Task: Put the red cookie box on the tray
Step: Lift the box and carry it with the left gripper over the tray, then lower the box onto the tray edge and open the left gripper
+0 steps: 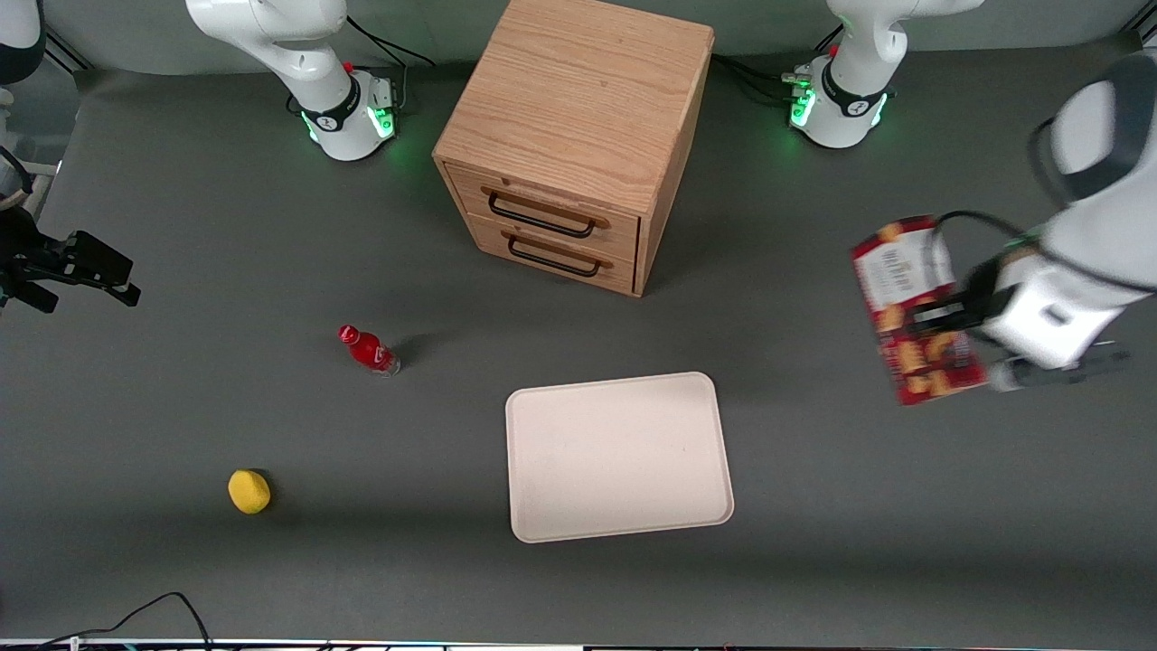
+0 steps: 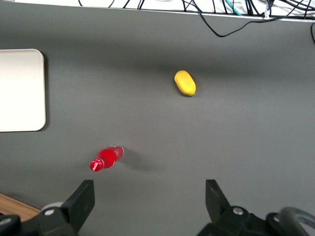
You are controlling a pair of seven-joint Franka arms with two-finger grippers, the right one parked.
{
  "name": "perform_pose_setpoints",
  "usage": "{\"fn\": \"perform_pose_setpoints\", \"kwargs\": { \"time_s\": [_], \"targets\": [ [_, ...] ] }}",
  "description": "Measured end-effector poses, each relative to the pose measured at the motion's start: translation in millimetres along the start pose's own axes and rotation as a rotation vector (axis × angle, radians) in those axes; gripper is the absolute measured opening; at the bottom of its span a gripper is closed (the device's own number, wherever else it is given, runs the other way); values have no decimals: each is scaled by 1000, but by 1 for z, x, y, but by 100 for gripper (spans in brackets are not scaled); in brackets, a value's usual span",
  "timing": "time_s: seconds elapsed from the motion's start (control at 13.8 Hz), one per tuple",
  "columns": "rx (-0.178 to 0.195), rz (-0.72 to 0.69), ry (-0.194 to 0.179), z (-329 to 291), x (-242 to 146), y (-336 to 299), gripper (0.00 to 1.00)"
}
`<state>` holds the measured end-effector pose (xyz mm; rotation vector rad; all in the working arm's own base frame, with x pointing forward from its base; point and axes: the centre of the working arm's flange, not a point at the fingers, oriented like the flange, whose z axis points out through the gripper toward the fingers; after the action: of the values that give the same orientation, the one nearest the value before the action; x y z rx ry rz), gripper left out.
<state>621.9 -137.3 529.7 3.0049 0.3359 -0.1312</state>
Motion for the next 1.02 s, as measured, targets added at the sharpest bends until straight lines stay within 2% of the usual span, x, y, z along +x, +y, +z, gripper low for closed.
{"fn": "perform_pose_setpoints", "kwargs": {
  "time_s": [0.07,0.29,0.65,0.8,0.95,1.02],
  "targets": [
    [-14,-25,13,22,1,34,11],
    [-45,-26,96,103,13,106,11],
    [-99,69,236,284,47,133,11],
    [-80,94,255,306,47,132,11],
    [-58,108,272,307,48,130,28],
    [-55,107,276,305,49,129,40]
  ]
}}
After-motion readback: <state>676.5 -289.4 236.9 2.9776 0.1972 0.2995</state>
